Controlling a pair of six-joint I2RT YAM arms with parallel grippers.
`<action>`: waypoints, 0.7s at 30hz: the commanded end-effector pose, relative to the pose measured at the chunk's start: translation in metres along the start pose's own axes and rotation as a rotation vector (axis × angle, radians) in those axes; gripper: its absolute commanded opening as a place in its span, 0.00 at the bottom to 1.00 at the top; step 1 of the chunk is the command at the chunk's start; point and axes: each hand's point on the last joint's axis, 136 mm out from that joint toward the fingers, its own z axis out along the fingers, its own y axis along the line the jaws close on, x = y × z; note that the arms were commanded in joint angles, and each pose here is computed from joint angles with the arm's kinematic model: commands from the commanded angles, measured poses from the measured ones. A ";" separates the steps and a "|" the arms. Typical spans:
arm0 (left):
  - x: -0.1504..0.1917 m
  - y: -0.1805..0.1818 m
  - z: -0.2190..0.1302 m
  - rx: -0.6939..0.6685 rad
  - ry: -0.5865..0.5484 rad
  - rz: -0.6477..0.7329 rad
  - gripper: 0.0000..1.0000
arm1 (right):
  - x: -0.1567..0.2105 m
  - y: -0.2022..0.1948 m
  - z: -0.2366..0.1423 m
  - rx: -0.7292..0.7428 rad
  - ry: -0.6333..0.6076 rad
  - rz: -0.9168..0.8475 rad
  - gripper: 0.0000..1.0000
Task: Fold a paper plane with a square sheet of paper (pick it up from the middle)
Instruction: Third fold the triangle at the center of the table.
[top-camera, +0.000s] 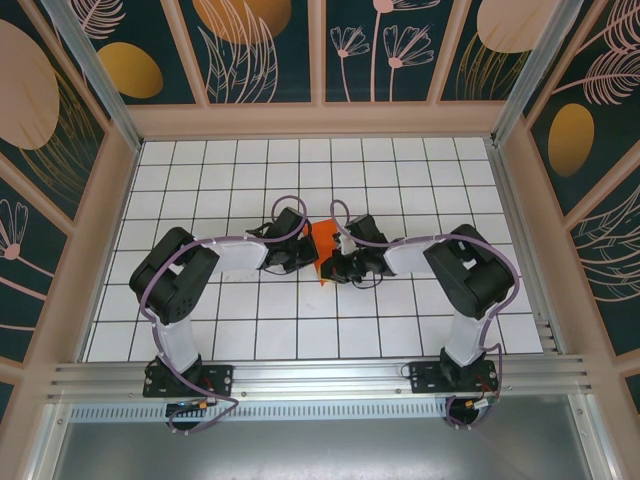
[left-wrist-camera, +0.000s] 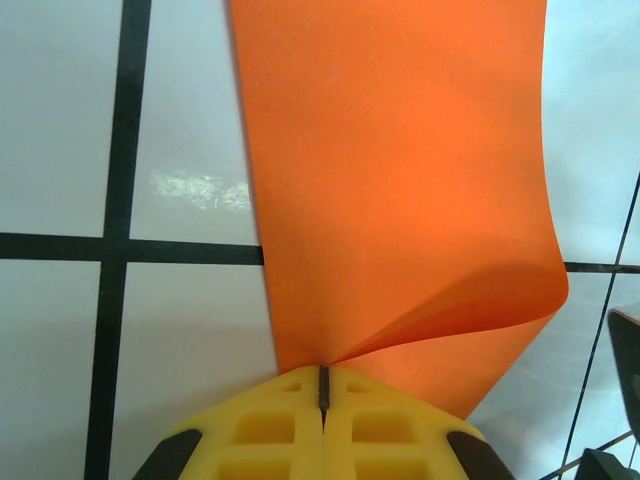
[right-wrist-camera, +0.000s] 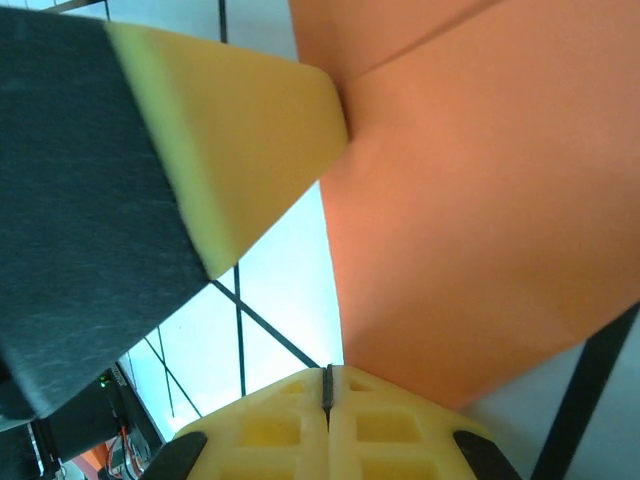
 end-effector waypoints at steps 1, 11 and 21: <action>0.010 0.048 0.006 -0.183 0.011 -0.044 0.00 | 0.016 -0.012 0.006 0.029 0.050 -0.005 0.04; 0.011 0.051 0.006 -0.191 0.007 -0.052 0.00 | 0.024 -0.004 0.005 0.034 0.062 -0.039 0.04; 0.009 0.048 0.005 -0.184 0.003 -0.052 0.00 | 0.017 -0.008 0.001 0.072 0.033 -0.046 0.04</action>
